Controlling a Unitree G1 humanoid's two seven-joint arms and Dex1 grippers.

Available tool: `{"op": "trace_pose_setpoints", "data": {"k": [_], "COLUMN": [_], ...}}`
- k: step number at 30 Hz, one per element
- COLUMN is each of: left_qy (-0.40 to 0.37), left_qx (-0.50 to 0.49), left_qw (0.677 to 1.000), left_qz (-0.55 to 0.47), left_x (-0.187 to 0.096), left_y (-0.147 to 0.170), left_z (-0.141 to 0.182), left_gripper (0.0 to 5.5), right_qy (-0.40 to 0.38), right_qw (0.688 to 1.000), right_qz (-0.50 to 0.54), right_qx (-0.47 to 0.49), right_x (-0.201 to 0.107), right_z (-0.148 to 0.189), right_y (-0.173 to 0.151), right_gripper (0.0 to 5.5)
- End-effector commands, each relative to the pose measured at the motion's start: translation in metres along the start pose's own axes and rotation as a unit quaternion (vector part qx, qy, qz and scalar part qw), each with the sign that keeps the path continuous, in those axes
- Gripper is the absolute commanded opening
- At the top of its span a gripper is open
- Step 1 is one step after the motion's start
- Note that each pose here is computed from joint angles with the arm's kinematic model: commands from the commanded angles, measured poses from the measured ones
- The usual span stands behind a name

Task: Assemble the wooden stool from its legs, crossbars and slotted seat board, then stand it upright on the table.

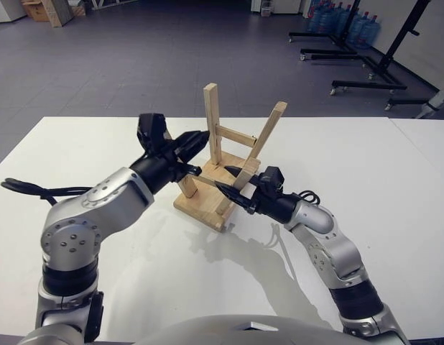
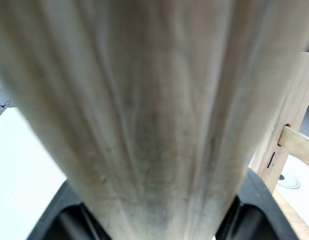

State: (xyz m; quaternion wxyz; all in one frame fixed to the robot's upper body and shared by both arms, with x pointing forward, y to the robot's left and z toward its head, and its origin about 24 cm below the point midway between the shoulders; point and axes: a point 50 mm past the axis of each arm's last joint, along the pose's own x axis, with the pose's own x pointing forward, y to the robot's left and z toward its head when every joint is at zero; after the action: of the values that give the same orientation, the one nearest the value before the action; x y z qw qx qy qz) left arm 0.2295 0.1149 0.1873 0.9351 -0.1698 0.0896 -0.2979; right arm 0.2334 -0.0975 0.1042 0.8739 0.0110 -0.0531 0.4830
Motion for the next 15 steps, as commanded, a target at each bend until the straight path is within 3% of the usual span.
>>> {"op": "trace_pose_setpoints", "data": {"k": [1, 7, 15], "left_qy": [0.03, 0.01, 0.03], "left_qx": [0.01, 0.039, 0.027], "left_qw": [0.999, 0.999, 0.999], "left_qz": [0.011, 0.0, 0.027], "left_x": [0.003, 0.009, 0.012], "left_y": [0.004, 0.003, 0.015], "left_z": [-0.019, -0.006, -0.021], "left_gripper": [0.59, 0.59, 0.59], "right_qy": [0.057, 0.065, 0.067], "right_qw": [0.998, 0.998, 0.998], "right_qz": [-0.006, -0.005, -0.003], "right_qx": [0.017, 0.006, 0.001], "right_x": [-0.003, -0.003, -0.002], "right_z": [-0.017, -0.013, -0.008], "right_y": [0.0, 0.001, 0.002], "right_gripper": [2.05, 2.05, 2.05]}}
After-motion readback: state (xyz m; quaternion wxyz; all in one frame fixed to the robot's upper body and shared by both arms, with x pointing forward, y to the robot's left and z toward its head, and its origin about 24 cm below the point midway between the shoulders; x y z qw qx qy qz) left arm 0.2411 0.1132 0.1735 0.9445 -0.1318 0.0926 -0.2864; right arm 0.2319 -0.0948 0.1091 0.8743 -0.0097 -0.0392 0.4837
